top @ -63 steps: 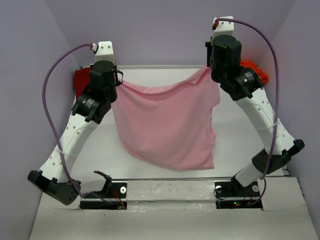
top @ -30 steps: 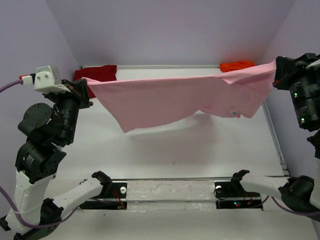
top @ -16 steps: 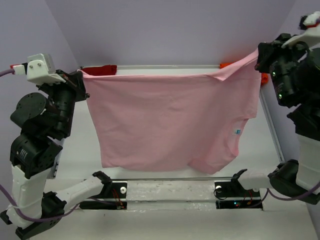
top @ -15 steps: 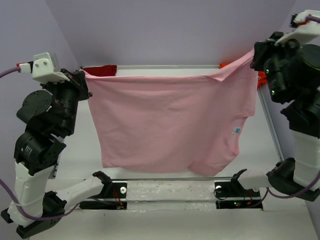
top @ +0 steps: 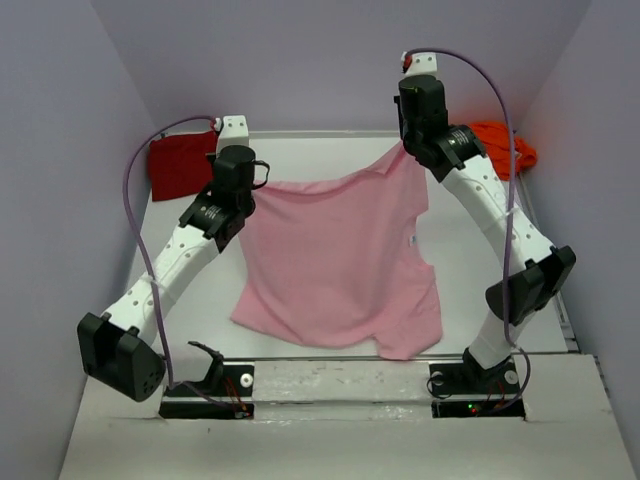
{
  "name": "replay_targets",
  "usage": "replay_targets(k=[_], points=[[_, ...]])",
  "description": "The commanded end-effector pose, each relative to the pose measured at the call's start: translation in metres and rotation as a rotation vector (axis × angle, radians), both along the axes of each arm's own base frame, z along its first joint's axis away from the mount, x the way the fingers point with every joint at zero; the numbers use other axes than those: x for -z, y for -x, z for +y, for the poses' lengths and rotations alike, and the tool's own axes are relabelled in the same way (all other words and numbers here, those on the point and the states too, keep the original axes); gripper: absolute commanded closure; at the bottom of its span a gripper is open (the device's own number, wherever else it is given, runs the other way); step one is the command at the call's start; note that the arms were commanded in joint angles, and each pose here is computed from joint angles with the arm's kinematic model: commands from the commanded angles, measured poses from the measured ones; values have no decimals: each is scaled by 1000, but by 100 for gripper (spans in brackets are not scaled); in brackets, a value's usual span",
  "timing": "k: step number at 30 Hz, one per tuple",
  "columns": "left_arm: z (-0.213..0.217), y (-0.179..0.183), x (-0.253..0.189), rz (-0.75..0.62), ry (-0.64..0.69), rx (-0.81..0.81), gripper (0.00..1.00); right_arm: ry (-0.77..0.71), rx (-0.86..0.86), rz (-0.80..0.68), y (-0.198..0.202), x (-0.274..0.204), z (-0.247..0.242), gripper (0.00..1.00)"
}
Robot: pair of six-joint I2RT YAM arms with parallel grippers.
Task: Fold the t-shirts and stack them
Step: Flatten the tshirt out
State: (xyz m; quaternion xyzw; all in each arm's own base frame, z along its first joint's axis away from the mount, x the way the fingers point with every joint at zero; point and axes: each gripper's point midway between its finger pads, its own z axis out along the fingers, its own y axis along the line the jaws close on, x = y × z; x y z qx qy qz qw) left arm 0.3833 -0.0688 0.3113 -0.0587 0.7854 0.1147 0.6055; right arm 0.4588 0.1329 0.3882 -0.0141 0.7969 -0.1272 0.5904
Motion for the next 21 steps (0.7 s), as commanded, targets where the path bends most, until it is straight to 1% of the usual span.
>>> replay_targets(k=[1,2,7,14,15,16,17,18,19,20,21], points=[[16,-18,-33,-208,67,-81,100,-66,13,-120,-20,-13,-4,100],[19,-23,-28,-194,59,-92,100,-63,10,-92,-26,4,1,100],[13,-46,12,-108,34,-69,100,-44,30,-38,-44,42,-2,100],[12,-65,48,-55,18,-81,100,-22,52,17,-61,93,0,100],[12,-66,51,-48,14,-84,98,-14,60,26,-63,99,0,100],[13,-68,56,-39,11,-93,83,-31,74,38,-66,110,2,98],[14,-68,58,-40,18,-103,56,-35,66,43,-68,113,4,55],[14,-68,59,-43,18,-105,52,-40,58,47,-69,115,6,37],[15,-67,58,-50,18,-113,48,-51,52,49,-69,116,8,29],[18,-66,59,-53,18,-124,44,-54,40,50,-69,116,10,24],[18,-66,58,-61,19,-127,33,-58,34,49,-68,114,11,21]])
